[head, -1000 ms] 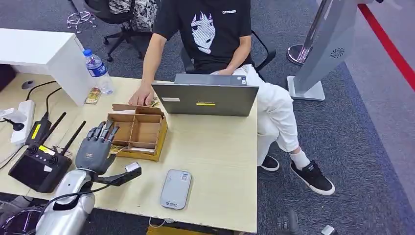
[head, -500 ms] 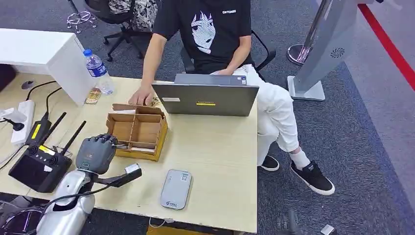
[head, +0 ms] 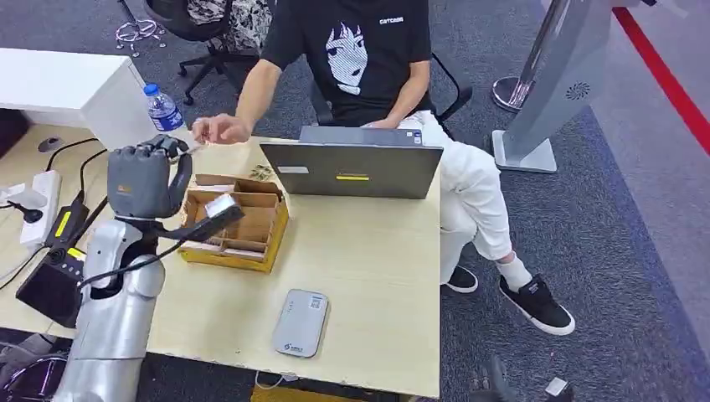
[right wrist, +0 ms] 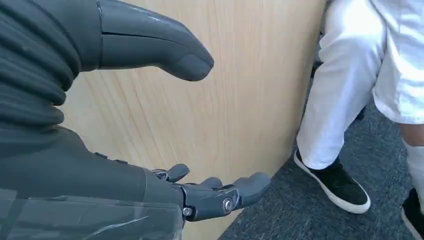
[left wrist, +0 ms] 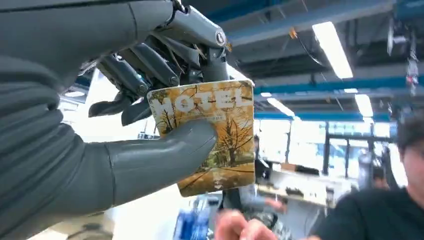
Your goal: Pass the card to the sensor for recognition and then transmit it.
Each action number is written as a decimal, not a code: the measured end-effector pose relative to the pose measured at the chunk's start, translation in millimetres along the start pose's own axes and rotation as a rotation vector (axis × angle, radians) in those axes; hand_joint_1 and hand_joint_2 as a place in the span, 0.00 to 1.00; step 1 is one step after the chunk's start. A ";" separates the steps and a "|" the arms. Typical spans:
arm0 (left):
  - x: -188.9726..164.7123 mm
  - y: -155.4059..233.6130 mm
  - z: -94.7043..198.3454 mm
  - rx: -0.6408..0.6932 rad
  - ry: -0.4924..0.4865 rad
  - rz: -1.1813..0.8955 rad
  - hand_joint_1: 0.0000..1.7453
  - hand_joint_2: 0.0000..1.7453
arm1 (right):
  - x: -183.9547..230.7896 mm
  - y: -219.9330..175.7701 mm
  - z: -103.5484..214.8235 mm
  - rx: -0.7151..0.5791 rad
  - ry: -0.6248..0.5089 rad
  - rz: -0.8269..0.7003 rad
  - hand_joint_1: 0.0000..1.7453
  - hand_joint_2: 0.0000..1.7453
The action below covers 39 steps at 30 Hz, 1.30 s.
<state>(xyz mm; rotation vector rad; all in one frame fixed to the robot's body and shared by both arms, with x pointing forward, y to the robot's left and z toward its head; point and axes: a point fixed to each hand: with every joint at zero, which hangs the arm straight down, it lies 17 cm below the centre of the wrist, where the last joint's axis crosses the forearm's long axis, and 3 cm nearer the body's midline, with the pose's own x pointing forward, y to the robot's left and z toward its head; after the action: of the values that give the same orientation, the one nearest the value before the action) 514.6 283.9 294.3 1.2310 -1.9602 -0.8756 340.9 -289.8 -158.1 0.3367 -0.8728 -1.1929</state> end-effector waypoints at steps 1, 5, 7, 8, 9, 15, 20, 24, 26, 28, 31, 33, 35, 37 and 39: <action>0.4 5.7 -8.4 0.010 0.002 -0.005 1.00 1.00 | -0.5 0.5 -0.1 0.000 0.002 0.001 0.00 1.00; -0.5 26.1 -38.2 0.046 0.016 -0.023 1.00 1.00 | -3.4 4.5 -0.4 0.006 0.010 0.004 0.00 1.00; -3.0 30.4 -45.7 0.057 0.024 -0.028 1.00 1.00 | -6.1 7.5 -0.4 0.011 0.017 0.011 0.00 1.00; -4.3 31.5 -47.8 0.061 0.027 -0.029 1.00 1.00 | -6.3 8.2 -0.6 0.011 0.018 0.012 0.00 1.00; -5.5 32.0 -49.0 0.064 0.031 -0.028 1.00 1.00 | -7.3 9.4 -0.6 0.012 0.019 0.013 0.00 1.00; -9.4 30.3 -50.7 0.072 0.042 -0.025 0.00 1.00 | -9.3 11.0 -0.5 0.012 0.022 0.012 0.00 1.00; -11.5 45.4 -41.8 0.167 0.040 0.063 0.00 1.00 | -10.7 12.1 -0.1 0.015 0.022 0.016 0.00 1.00; -24.2 70.1 -22.7 0.290 0.065 0.161 0.00 1.00 | -9.2 11.8 0.2 0.016 0.013 0.011 0.00 1.00; -40.0 86.4 -6.9 0.373 0.095 0.209 0.00 1.00 | -9.3 12.0 1.4 0.027 0.016 -0.010 0.00 1.00; -57.9 97.7 12.0 0.440 0.126 0.246 0.00 1.00 | -9.8 8.4 3.7 0.037 0.026 -0.031 0.00 1.00; -89.0 114.0 43.5 0.551 0.189 0.303 0.00 1.00 | -0.1 -7.0 4.6 0.017 0.006 -0.028 0.00 1.00; -124.5 133.6 78.4 0.700 0.268 0.421 0.00 1.00 | 14.5 -22.8 2.4 -0.026 -0.030 0.001 0.00 1.00; -161.9 143.9 122.4 0.814 0.369 0.507 0.00 1.00 | 33.1 -42.7 0.9 -0.074 -0.066 0.043 0.00 1.00; -195.4 151.5 174.3 0.899 0.456 0.567 0.00 1.00 | 53.0 -62.4 -0.4 -0.122 -0.094 0.094 0.00 1.00; -218.5 158.7 219.3 0.954 0.526 0.576 0.00 1.00 | 71.8 -76.5 -0.8 -0.149 -0.118 0.125 0.00 1.00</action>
<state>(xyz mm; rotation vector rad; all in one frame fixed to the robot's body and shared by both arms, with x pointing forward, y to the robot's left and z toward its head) 336.5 580.9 260.9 1.0722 -2.1083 0.6959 298.0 -383.2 -178.9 0.0903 -0.8885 -1.1620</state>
